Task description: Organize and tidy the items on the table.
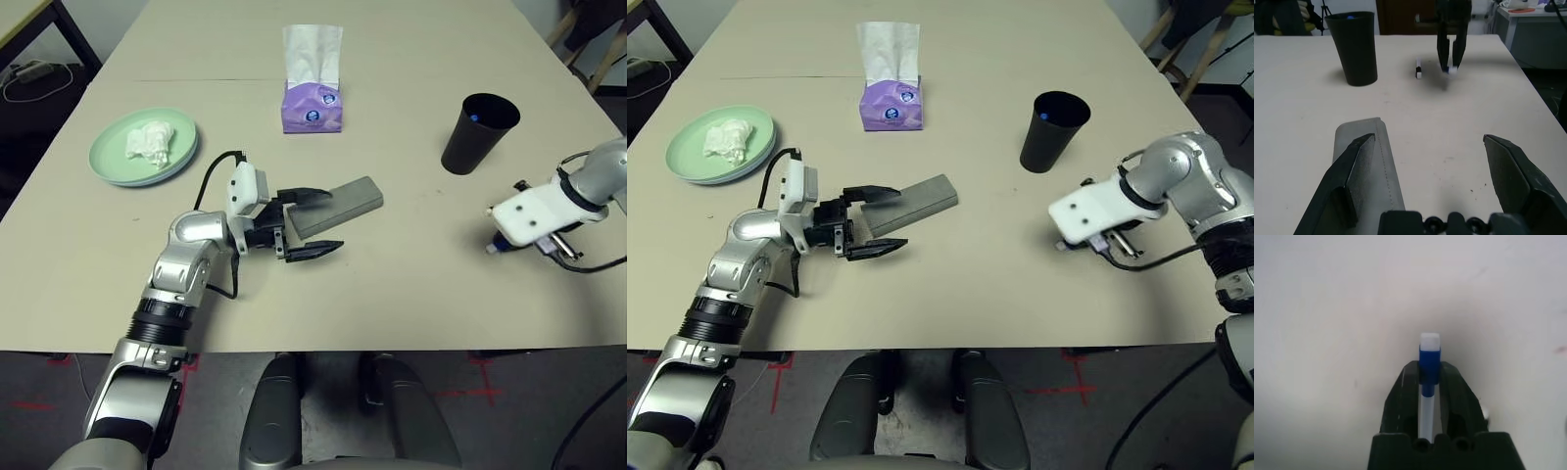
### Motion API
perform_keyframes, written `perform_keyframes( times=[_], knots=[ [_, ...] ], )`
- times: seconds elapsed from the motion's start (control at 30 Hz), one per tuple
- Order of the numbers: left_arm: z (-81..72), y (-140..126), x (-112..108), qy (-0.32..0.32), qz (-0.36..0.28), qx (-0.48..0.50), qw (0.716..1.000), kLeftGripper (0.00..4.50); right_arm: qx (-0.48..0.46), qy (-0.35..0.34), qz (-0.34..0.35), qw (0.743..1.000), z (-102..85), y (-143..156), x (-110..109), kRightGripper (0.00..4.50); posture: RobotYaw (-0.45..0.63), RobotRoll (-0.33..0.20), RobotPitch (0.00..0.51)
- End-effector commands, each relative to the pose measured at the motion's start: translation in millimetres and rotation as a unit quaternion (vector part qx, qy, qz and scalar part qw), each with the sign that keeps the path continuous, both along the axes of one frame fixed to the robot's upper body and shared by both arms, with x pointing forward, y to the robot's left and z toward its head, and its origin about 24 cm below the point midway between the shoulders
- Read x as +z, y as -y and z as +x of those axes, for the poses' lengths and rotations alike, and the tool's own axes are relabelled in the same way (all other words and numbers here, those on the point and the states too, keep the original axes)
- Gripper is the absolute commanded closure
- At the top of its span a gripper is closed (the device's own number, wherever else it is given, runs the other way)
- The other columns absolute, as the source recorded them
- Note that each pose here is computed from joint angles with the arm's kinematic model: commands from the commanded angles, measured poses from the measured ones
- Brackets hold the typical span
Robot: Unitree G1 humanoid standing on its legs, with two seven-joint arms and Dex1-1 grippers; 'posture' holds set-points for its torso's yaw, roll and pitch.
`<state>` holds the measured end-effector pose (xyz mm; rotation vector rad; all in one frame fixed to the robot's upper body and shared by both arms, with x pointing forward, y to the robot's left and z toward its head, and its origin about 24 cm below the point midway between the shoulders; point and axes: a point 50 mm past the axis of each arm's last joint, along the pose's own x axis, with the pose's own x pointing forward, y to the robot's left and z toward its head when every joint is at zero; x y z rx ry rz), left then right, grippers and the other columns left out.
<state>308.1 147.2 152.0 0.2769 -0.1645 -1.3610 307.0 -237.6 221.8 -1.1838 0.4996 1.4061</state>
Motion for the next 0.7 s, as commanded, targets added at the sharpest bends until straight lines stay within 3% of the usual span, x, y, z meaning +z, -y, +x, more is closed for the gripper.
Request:
perform_keyframes(
  times=[0.03, 0.17, 0.3, 0.47, 0.7],
  knots=[
    [2.4, -2.9, 0.8, 0.002, 0.004, -0.005, 1.0, 0.0, -0.044, -0.021, 0.13, 0.99, -8.1, -8.3, 21.3, 4.08, 0.05, 0.0, 0.146],
    [6.1, -3.8, 0.8, 0.004, 0.002, -0.001, 1.0, 0.0, -0.092, 0.002, 0.266, 0.959, -7.9, -19.0, 28.4, 4.08, 0.03, 0.0, 0.141],
    [6.6, -3.5, 1.5, 0.008, -0.006, 0.008, 1.0, 0.0, -0.139, 0.033, 0.426, 0.893, -9.2, -33.4, 20.0, 4.08, 0.03, 0.0, 0.134],
    [4.4, -7.2, 0.2, 0.007, -0.006, 0.016, 1.0, 0.0, -0.18, 0.08, 0.53, 0.825, -6.3, -45.1, 14.0, 4.08, 0.03, 0.0, 0.127],
    [6.1, -8.3, 0.9, 0.007, -0.002, 0.019, 1.0, 0.0, -0.19, 0.099, 0.604, 0.768, 3.4, -50.6, 34.1, 4.08, 0.04, 0.0, 0.119]
  ],
)
